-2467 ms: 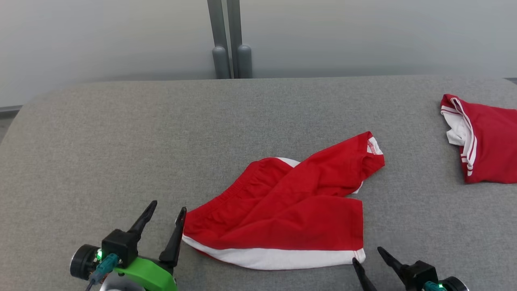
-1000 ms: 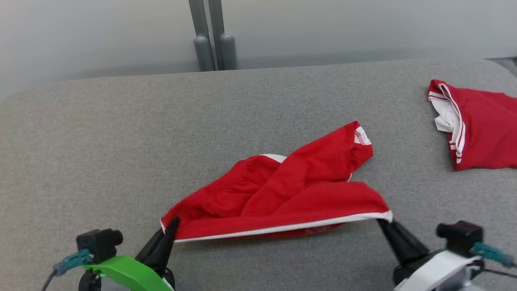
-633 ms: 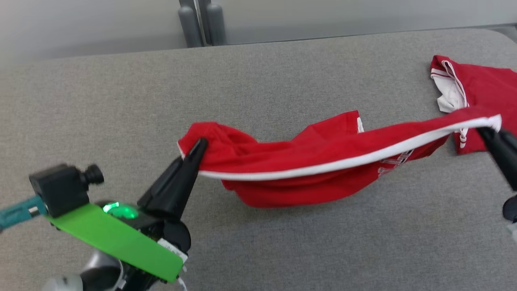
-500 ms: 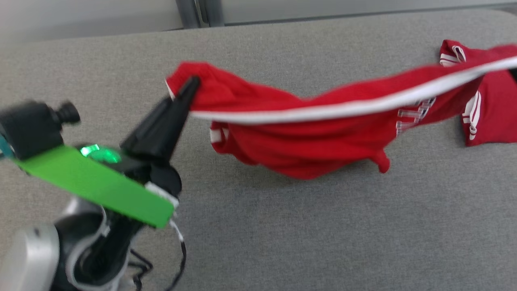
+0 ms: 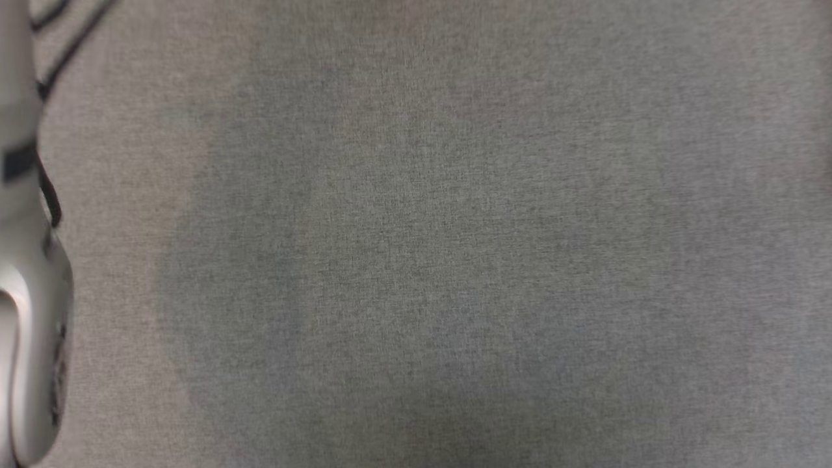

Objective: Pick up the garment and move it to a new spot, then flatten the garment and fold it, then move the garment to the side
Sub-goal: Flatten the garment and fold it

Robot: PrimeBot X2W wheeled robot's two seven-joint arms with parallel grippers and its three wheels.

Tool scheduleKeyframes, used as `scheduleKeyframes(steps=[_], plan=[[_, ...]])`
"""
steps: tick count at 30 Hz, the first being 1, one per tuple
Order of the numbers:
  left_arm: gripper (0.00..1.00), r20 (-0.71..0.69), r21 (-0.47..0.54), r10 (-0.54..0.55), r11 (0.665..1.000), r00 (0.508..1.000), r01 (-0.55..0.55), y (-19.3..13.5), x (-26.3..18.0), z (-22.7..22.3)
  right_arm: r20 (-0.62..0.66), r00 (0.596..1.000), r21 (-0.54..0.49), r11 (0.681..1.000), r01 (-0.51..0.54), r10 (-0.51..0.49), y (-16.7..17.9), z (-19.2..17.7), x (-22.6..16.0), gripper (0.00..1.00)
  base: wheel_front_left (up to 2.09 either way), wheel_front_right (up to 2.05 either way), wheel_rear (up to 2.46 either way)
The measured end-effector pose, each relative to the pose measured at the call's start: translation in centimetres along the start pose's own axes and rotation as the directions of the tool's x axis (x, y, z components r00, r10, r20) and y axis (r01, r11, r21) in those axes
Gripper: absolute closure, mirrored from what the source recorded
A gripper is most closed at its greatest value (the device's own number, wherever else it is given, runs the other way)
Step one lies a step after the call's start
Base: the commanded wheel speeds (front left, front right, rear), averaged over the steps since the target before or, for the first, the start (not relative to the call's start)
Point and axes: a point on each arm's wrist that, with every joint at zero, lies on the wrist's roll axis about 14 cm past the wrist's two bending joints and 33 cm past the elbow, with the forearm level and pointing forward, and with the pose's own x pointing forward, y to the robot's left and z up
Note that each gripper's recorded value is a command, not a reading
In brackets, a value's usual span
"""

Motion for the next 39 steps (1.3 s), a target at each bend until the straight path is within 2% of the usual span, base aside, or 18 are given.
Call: scheduleKeyframes(steps=[2,4,8,11,14,17,20,22,25,29,30,36,39], plan=[[1.0,0.058,-0.011,0.039,0.999,0.998,-0.039,1.8,1.6,0.1,0.063,0.998,0.012,1.0,0.024,-0.025,0.0,-0.5,2.3,1.0,0.0,0.0,0.0],[1.0,0.089,0.004,0.064,0.998,0.994,-0.064,3.3,2.6,-0.4,0.059,0.998,0.022,0.999,0.033,-0.034,0.2,-2.3,3.7,1.0,0.0,0.0,0.0],[1.0,0.07,-0.032,0.089,0.996,0.994,-0.087,6.7,2.7,-4.8,-0.053,0.999,0.038,0.999,0.004,-0.002,1.4,-9.8,3.9,1.0,0.0,0.0,0.0],[1.0,-0.025,0.015,0.088,0.996,0.996,-0.088,8.7,0.4,-9.8,-0.155,0.988,0.092,0.996,-0.001,0.015,1.7,-15.6,1.4,1.0,0.0,0.0,0.0],[1.0,-0.122,-0.044,0.135,0.989,0.983,-0.141,10.7,-3.3,-14.5,-0.229,0.972,0.129,0.991,-0.016,0.045,2.5,-19.7,-2.3,1.0,0.0,0.0,0.0],[1.0,-0.257,-0.104,0.211,0.964,0.943,-0.244,12.6,-9.6,-19.9,-0.341,0.936,0.191,0.981,-0.025,0.091,4.1,-24.2,-8.5,1.0,0.0,0.0,0.0],[1.0,-0.319,-0.134,0.249,0.943,0.914,-0.304,12.7,-14.8,-22.2,-0.372,0.925,0.234,0.972,0.008,0.082,4.1,-25.1,-13.5,1.0,0.0,0.0,0.0],[1.0,-0.358,-0.175,0.272,0.92,0.893,-0.351,11.8,-18.8,-23.3,-0.407,0.911,0.287,0.956,0.059,0.066,4.4,-25.4,-17.7,1.0,0.0,0.0,0.0],[1.0,-0.378,-0.254,0.292,0.88,0.879,-0.401,10.3,-23.2,-23.3,-0.471,0.881,0.315,0.942,0.115,0.05,5.2,-25.2,-23.8,1.0,0.0,0.0,0.0],[1.0,-0.42,-0.331,0.326,0.814,0.847,-0.478,7.9,-29.7,-23.1,-0.549,0.834,0.306,0.943,0.133,0.06,7.4,-24.3,-31.0,1.0,0.0,0.0,0.0],[1.0,-0.438,-0.353,0.346,0.783,0.83,-0.513,7.4,-31.7,-23.1,-0.564,0.823,0.316,0.937,0.147,0.062,8.3,-23.9,-32.7,1.0,0.0,0.0,0.0],[1.0,-0.539,-0.326,0.447,0.671,0.714,-0.666,4.9,-43.0,-23.2,-0.629,0.776,0.333,0.919,0.211,0.05,11.7,-21.2,-41.0,1.0,0.0,0.0,0.0],[1.0,-0.549,-0.317,0.461,0.657,0.697,-0.684,3.7,-46.0,-22.3,-0.649,0.76,0.329,0.914,0.238,0.035,12.6,-19.7,-44.1,1.0,0.0,0.0,0.0]])
